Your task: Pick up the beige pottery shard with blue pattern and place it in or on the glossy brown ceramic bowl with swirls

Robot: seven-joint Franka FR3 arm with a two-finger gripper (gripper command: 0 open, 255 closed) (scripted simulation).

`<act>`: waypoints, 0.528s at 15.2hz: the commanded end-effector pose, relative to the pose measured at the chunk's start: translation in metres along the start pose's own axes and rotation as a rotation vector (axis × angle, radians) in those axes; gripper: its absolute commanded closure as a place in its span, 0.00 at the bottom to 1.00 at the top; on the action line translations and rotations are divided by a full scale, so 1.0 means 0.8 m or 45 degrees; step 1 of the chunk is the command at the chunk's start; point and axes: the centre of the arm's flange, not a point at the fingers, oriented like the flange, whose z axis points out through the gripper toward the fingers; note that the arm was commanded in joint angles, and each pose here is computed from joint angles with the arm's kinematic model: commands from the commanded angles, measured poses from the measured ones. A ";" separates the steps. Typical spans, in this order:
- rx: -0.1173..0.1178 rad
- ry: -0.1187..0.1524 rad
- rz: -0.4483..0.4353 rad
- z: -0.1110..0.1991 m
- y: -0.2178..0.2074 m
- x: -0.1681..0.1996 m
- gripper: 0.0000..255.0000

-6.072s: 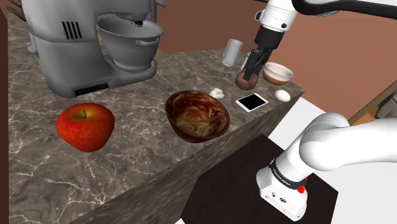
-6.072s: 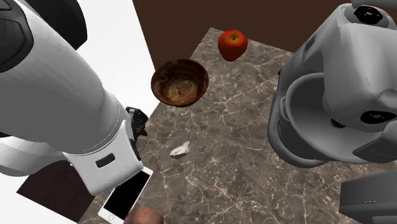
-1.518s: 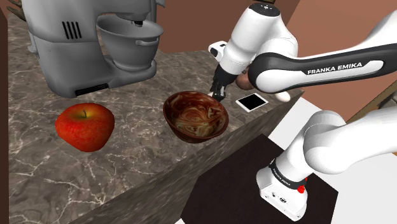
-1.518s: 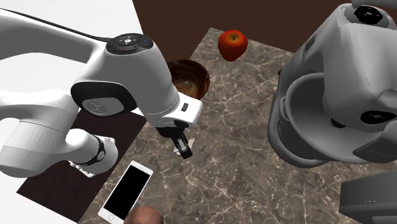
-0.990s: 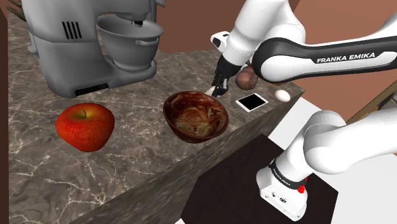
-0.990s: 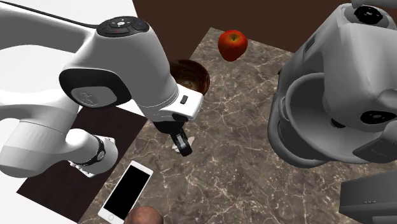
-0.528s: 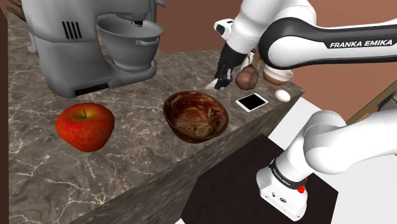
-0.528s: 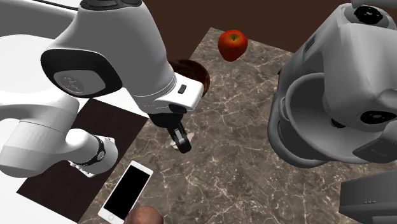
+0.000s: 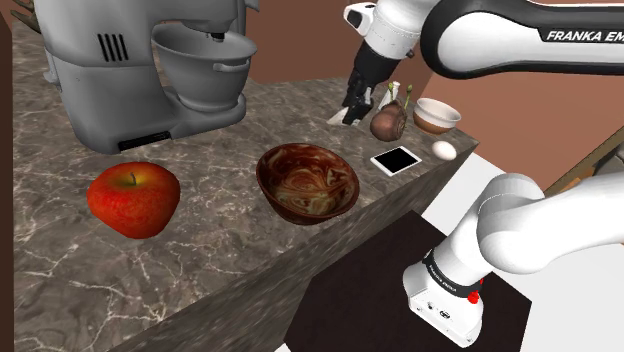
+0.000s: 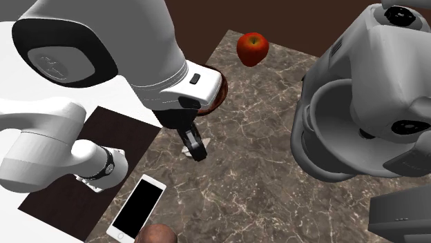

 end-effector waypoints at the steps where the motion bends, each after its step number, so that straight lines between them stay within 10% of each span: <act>1: 0.000 0.000 0.000 -0.013 0.003 0.001 1.00; 8: 0.000 0.000 0.000 -0.057 0.016 0.004 1.00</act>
